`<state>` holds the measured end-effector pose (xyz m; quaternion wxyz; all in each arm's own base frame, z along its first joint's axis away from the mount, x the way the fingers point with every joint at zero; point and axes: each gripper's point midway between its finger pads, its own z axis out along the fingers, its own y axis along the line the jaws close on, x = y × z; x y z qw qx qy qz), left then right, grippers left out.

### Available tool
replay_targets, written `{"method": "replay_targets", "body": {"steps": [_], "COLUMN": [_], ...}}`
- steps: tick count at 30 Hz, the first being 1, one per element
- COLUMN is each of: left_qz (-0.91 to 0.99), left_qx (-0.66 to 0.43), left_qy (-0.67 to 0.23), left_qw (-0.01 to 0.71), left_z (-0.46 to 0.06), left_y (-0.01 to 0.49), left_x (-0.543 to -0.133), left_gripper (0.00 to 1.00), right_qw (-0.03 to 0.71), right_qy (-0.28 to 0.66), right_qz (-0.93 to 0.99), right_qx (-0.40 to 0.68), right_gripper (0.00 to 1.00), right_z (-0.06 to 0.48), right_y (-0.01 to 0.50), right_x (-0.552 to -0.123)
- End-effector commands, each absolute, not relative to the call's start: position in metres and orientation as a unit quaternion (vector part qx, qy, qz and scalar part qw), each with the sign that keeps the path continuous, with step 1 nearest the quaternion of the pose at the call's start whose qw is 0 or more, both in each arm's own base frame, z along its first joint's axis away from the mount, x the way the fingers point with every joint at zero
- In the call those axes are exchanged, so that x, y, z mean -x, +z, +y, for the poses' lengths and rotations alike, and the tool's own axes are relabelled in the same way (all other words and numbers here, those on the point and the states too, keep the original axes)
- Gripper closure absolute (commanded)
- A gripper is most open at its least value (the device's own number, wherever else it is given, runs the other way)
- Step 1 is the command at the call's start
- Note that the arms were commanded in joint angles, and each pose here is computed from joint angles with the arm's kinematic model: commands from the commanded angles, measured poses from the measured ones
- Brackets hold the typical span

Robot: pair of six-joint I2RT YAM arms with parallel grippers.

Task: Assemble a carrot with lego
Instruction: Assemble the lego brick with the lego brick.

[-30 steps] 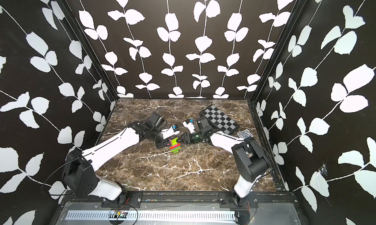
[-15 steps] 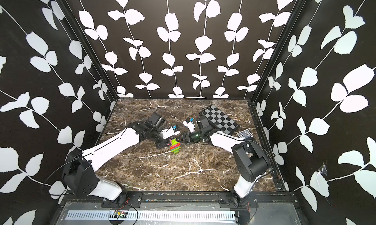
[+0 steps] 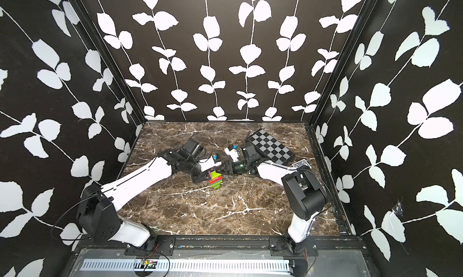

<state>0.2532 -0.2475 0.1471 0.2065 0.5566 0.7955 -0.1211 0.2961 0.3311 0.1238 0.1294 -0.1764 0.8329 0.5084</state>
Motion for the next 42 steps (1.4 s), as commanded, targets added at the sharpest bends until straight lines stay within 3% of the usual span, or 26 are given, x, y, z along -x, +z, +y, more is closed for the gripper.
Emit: {"method": "replay_targets", "body": {"steps": [1, 21, 35, 42], "left_qz": [0.815, 0.85, 0.838, 0.827], "left_qx": [-0.561, -0.516, -0.539, -0.547], "left_qy": [-0.089, -0.03, -0.058, -0.083], "left_qw": [0.113, 0.103, 0.064, 0.106], "left_z": [-0.22, -0.211, -0.217, -0.231], "left_y": [0.117, 0.108, 0.094, 0.124], "left_x": [-0.23, -0.222, -0.219, -0.225], "left_gripper": [1.0, 1.0, 1.0, 0.84], "right_qw": [0.133, 0.148, 0.16, 0.172], "right_qy": [0.488, 0.474, 0.471, 0.472], "right_qz": [0.845, 0.857, 0.855, 0.851], "right_qx": [0.174, 0.139, 0.147, 0.152], "right_gripper": [0.49, 0.52, 0.49, 0.43], "right_z": [0.328, 0.319, 0.321, 0.321], "right_y": [0.115, 0.11, 0.119, 0.135], "right_x": [-0.299, -0.295, -0.297, -0.301]}}
